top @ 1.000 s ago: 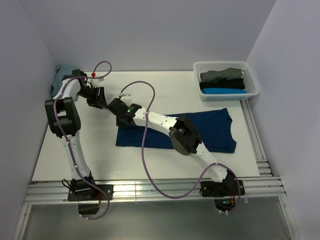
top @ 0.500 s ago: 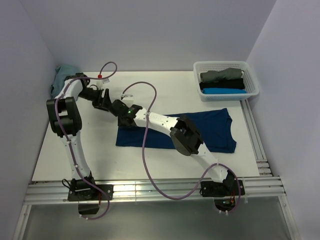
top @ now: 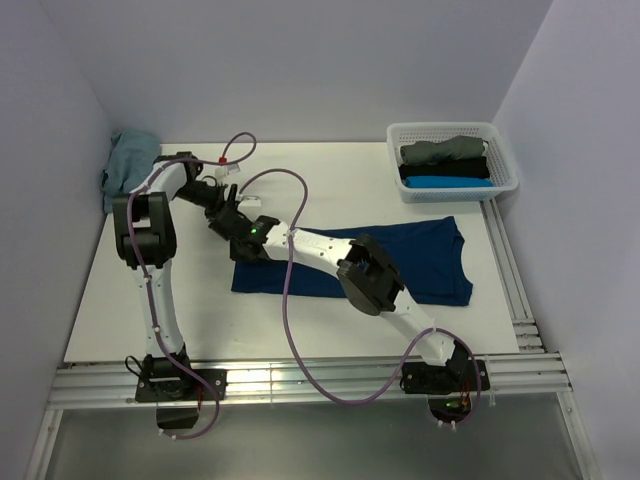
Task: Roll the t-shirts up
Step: Roll the tshirt
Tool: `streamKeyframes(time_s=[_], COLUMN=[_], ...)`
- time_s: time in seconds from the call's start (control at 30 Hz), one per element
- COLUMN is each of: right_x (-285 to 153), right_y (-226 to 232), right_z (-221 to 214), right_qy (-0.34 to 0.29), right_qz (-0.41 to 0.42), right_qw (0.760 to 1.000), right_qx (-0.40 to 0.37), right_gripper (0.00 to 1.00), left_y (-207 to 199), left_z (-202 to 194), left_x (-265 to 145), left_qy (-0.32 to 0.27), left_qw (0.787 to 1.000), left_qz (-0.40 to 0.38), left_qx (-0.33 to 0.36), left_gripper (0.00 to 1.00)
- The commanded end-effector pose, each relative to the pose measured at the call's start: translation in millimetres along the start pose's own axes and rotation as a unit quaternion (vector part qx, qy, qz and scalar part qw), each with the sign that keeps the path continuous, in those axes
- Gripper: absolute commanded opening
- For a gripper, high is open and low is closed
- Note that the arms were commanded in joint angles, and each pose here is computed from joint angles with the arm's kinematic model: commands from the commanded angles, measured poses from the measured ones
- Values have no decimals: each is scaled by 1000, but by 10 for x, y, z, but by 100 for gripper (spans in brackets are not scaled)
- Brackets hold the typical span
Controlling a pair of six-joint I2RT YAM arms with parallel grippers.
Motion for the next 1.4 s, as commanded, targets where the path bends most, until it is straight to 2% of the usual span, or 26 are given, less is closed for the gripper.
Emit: streamKeyframes(time_s=[0.0, 0.07, 0.2, 0.3, 0.73, 0.77, 0.9, 1.1, 1.37], right_x=[36, 28, -3, -53, -213, -218, -312, -450, -330], right_y=[29, 28, 41, 86, 213, 195, 78, 8, 5], right_z=[38, 50, 105, 194, 391, 386, 430, 559, 524], right_qy=[-9, -11, -19, -31, -58, -57, -71, -93, -83], right_qz=[1, 1, 3, 12, 40, 35, 15, 2, -14], right_qw=[1000, 1000, 1000, 999, 997, 998, 997, 996, 996], right_qx=[8, 7, 8, 7, 12, 13, 15, 12, 1], right_gripper=[24, 22, 6, 1, 0, 2, 22, 31, 37], left_y=[-25, -26, -26, -6, 82, 87, 78, 89, 85], left_z=[1, -6, 5, 10, -7, -6, -3, -9, -17], left_x=[65, 95, 133, 143, 190, 183, 172, 175, 174], left_qy=[0, 2, 2, 3, 5, 4, 1, 3, 5], left_qw=[1000, 1000, 1000, 1000, 1000, 1000, 1000, 1000, 1000], left_qz=[-6, -6, -3, 2, 15, 16, 18, 20, 21], left_qx=[3, 2, 0, -3, -9, -9, -5, -4, -2], left_gripper=[67, 67, 66, 64, 54, 54, 58, 59, 59])
Point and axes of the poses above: each gripper's point midway between its finger pads, its own x axis out along the fingers, its own y axis along the line the jaws close on, z = x × y, the point moved 1 cm from there along -x, back along the fingers, and after that the axes turned 10 degrees about -x, right-handed, at the moved point
